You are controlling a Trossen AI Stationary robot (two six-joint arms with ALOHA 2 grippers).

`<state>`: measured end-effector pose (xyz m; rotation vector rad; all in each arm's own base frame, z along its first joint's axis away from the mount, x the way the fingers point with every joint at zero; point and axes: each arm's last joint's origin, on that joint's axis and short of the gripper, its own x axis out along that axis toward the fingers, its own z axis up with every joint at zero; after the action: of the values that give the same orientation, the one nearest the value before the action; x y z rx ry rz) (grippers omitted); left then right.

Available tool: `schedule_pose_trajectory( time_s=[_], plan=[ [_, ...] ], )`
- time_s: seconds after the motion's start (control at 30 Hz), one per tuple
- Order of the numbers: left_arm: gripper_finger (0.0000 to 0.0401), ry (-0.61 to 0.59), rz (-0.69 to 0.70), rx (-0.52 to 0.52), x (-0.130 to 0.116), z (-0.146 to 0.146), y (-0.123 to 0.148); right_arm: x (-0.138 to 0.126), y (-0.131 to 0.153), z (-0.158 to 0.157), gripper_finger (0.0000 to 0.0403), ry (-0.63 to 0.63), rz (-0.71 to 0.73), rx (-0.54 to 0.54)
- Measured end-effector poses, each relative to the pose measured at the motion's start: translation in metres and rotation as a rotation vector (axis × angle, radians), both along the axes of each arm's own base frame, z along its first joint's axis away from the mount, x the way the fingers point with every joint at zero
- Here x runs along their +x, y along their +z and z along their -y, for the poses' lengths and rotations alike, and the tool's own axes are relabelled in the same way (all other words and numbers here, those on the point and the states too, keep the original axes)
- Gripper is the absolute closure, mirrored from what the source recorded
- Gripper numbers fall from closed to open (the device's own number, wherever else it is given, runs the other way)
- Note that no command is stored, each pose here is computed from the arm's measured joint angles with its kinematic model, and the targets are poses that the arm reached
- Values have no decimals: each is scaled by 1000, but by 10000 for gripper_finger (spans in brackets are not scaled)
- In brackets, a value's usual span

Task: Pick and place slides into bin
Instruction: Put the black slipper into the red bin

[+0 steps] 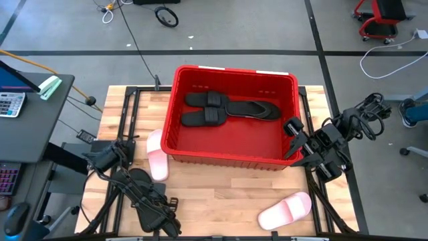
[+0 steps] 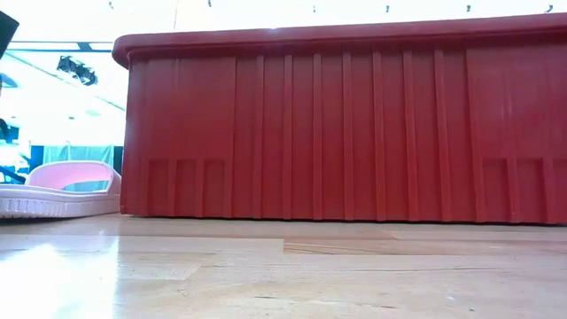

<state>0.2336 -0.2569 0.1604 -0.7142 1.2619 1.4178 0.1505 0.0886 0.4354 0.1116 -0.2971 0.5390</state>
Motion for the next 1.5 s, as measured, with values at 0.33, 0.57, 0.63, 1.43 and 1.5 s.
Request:
schedule_pose_trajectory(
  time_s=[0.33, 0.57, 0.63, 1.43, 1.5],
  plan=[
    [395, -108, 20, -90, 8, 6, 18, 0, 0, 0, 290, 0, 0, 0],
    [397, -336, 205, -232, 27, 25, 112, 0, 0, 0, 290, -3, 5, -9],
    [398, -436, 325, -239, 32, 26, 144, 0, 0, 0, 290, -12, 19, -31],
    [400, -1492, 468, 400, 172, -231, 263, -12, 11, 11, 290, -196, 181, -145],
    [400, -1599, 397, 421, 186, -254, 252, -12, 9, 13, 290, -250, 154, -157]
  ],
)
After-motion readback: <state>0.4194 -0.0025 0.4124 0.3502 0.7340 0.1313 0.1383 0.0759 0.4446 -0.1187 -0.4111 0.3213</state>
